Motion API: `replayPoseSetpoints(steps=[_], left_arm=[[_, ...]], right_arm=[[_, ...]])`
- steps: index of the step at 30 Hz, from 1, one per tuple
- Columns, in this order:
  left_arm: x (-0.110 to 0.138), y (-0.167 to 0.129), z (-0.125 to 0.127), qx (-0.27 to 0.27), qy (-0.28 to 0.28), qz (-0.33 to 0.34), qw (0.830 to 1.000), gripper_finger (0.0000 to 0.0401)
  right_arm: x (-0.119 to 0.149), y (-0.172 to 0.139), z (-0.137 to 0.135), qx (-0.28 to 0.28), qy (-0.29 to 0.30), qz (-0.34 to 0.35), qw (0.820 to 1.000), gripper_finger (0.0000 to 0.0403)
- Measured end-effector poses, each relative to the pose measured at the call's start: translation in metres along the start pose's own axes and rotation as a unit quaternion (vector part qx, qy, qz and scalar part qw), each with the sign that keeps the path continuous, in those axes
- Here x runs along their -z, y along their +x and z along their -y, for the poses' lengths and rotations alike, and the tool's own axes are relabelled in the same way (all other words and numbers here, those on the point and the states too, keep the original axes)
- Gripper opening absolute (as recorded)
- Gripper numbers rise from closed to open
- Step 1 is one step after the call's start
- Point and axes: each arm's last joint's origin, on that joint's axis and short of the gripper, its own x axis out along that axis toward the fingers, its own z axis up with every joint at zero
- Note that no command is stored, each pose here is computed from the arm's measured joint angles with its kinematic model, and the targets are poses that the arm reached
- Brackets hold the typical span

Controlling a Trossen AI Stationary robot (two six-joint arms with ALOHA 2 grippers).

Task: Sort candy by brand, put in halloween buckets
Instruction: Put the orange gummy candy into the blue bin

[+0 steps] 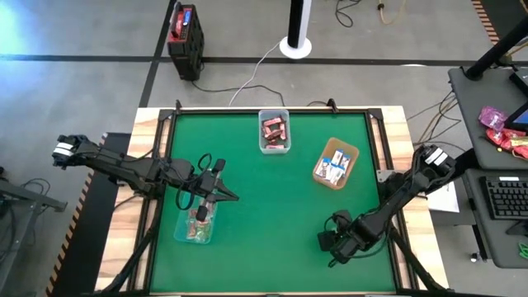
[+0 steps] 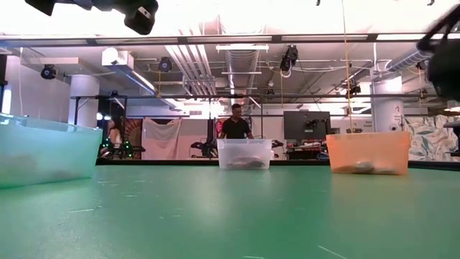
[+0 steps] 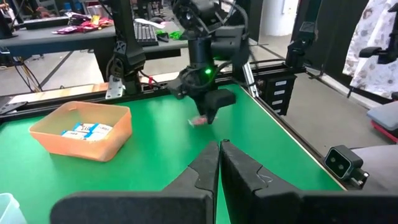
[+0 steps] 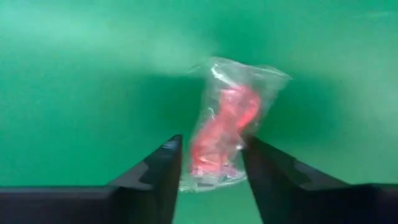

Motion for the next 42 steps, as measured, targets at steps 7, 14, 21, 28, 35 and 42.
replayPoseSetpoints(steps=[7, 14, 21, 28, 35, 42], left_arm=[[0.008, 0.003, 0.004, 0.008, -0.001, 0.009, 1.0, 0.0], [0.025, 0.028, 0.018, 0.042, -0.003, 0.028, 0.999, 0.0007], [0.037, 0.057, 0.023, 0.05, -0.001, 0.041, 0.998, 0.0057], [0.045, 0.073, 0.024, 0.046, -0.003, 0.059, 0.997, 0.013], [0.051, 0.079, 0.019, -0.027, -0.006, 0.054, 0.998, 0.0173], [0.056, 0.082, 0.02, -0.026, 0.005, 0.044, 0.999, 0.0176]], right_arm=[[0.0, -0.021, -0.025, -0.064, -0.129, 0.06, 0.988, 0.0042], [-0.022, -0.045, -0.067, -0.135, -0.262, 0.157, 0.943, 0.0018], [-0.056, -0.067, -0.119, -0.216, -0.397, 0.228, 0.862, 0.0018], [-0.085, -0.078, -0.142, -0.291, -0.467, 0.238, 0.8, 0.0018], [-0.099, -0.071, -0.149, -0.31, -0.492, 0.221, 0.783, 0.0018], [-0.104, -0.07, -0.152, -0.321, -0.508, 0.216, 0.769, 0.0018]])
